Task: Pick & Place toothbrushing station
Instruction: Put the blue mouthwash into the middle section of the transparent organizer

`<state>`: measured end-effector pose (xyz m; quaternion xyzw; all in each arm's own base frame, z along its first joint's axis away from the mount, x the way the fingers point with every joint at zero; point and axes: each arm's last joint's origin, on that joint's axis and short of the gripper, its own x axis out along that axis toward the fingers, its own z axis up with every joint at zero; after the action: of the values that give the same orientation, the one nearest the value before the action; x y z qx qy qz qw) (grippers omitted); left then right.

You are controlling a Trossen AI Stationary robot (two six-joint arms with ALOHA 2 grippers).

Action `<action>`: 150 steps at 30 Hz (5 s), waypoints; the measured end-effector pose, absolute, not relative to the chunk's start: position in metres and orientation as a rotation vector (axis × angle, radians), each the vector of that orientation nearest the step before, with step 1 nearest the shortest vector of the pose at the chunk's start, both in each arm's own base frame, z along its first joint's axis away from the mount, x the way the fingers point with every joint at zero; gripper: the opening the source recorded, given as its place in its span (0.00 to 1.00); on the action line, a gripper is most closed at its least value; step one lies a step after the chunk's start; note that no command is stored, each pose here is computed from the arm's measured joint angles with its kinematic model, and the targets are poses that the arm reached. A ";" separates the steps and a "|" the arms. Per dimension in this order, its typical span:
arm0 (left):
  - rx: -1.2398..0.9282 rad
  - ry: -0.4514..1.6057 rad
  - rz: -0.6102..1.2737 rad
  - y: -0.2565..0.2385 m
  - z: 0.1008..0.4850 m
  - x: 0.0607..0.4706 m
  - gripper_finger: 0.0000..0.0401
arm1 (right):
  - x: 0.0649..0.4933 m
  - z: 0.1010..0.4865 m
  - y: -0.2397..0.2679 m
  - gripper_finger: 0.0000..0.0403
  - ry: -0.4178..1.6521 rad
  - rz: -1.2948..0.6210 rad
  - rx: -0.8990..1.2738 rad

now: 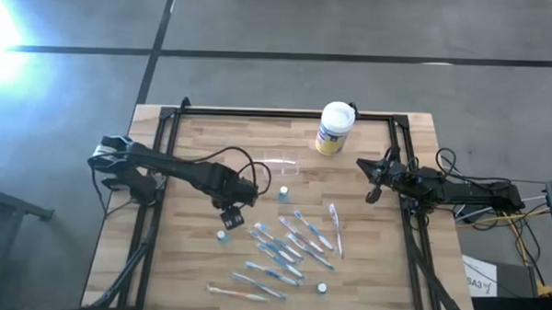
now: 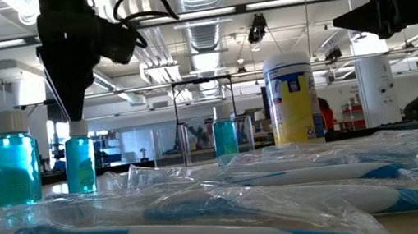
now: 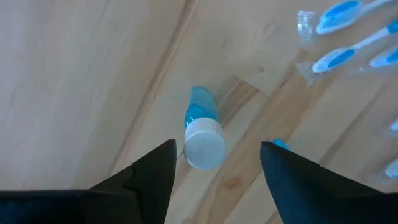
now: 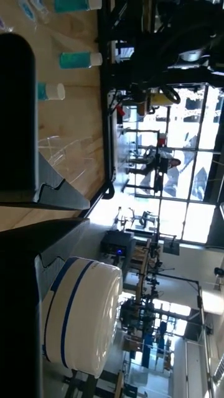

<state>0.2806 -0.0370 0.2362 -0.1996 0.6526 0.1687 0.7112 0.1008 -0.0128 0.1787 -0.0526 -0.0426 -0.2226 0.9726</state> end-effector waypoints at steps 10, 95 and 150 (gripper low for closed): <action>-0.440 1.465 0.444 -0.036 0.225 0.286 0.59 | 0.101 0.179 -0.013 0.08 -0.087 -0.449 -0.103; -0.619 0.501 0.289 -0.003 0.221 0.106 0.25 | 0.101 0.180 -0.013 0.08 -0.104 -0.452 -0.103; 0.191 1.277 0.155 0.090 0.360 0.361 0.25 | 0.100 0.182 -0.013 0.08 -0.106 -0.465 -0.168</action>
<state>0.3606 0.0896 0.3597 0.0887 0.5943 0.0719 0.7961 0.1004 -0.0130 0.1822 -0.0831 -0.0526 -0.2299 0.9682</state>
